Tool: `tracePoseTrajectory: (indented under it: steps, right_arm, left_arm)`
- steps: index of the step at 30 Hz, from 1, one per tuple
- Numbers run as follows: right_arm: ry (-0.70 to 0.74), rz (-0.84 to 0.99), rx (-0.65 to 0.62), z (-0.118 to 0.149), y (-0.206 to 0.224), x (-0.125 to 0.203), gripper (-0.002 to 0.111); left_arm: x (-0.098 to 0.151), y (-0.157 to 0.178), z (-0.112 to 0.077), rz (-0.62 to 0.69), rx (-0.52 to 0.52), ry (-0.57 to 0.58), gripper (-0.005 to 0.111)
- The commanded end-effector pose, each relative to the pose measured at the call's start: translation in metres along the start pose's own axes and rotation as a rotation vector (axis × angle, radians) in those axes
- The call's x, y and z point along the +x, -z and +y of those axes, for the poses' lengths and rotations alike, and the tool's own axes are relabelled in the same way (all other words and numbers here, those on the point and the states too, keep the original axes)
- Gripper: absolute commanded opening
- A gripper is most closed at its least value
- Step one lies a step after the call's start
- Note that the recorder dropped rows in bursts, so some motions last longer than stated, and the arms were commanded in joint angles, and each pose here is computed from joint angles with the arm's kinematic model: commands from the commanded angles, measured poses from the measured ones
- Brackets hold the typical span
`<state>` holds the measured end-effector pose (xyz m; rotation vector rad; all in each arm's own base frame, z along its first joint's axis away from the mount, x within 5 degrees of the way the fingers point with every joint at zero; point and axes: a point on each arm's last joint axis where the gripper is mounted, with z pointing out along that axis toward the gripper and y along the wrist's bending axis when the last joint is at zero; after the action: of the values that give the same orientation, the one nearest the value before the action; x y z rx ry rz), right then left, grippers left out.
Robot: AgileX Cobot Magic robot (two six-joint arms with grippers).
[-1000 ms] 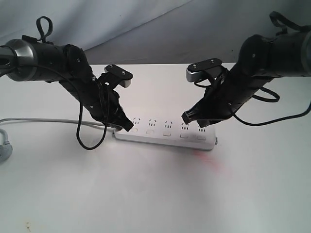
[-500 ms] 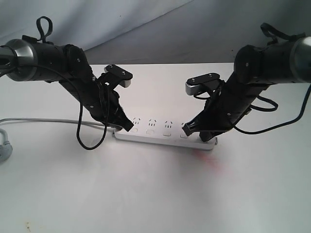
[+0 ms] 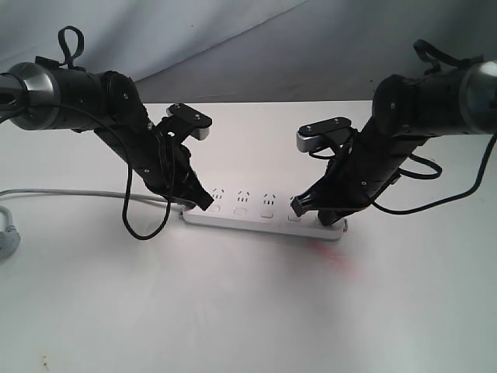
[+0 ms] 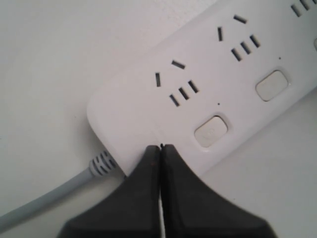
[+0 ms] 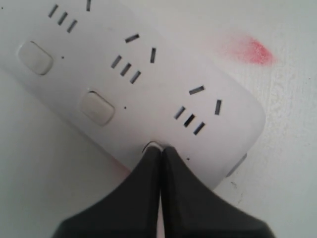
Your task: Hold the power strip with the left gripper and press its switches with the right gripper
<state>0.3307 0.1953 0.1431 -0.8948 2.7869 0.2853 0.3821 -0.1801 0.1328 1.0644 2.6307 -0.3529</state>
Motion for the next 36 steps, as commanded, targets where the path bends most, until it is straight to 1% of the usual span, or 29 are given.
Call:
tracePoseTrajectory:
  steps: [1, 7, 12, 18, 24, 27, 33, 36]
  right_arm:
    - [0.002, -0.016, 0.011, 0.0, -0.003, -0.002, 0.0]
    - [-0.003, 0.03, 0.004, -0.002, -0.017, 0.002, 0.0]
    - [0.024, 0.079, 0.0, 0.005, -0.029, 0.006, 0.0]
    - [0.058, 0.13, 0.04, 0.016, -0.043, 0.01, 0.0]
    - [0.057, 0.155, 0.065, 0.013, -0.049, 0.013, 0.0]
    - [0.062, 0.081, 0.073, 0.015, -0.034, 0.005, 0.0]
    - [0.053, -0.204, 0.079, 0.023, 0.029, -0.019, 0.0]
    - [0.047, -0.247, 0.073, 0.026, 0.041, -0.022, 0.0]
  left_arm:
    - [-0.001, -0.002, -0.003, 0.008, 0.008, 0.004, 0.0]
    - [-0.001, -0.002, -0.003, 0.008, 0.008, 0.004, 0.0]
    - [-0.001, -0.002, -0.003, 0.008, 0.008, 0.004, 0.0]
    - [-0.001, -0.002, -0.003, 0.008, 0.008, 0.004, 0.0]
    - [-0.001, -0.002, -0.003, 0.008, 0.008, 0.004, 0.0]
    - [-0.001, -0.002, -0.003, 0.008, 0.008, 0.004, 0.0]
    - [-0.001, -0.002, -0.003, 0.008, 0.008, 0.004, 0.0]
    - [-0.001, -0.002, -0.003, 0.008, 0.008, 0.004, 0.0]
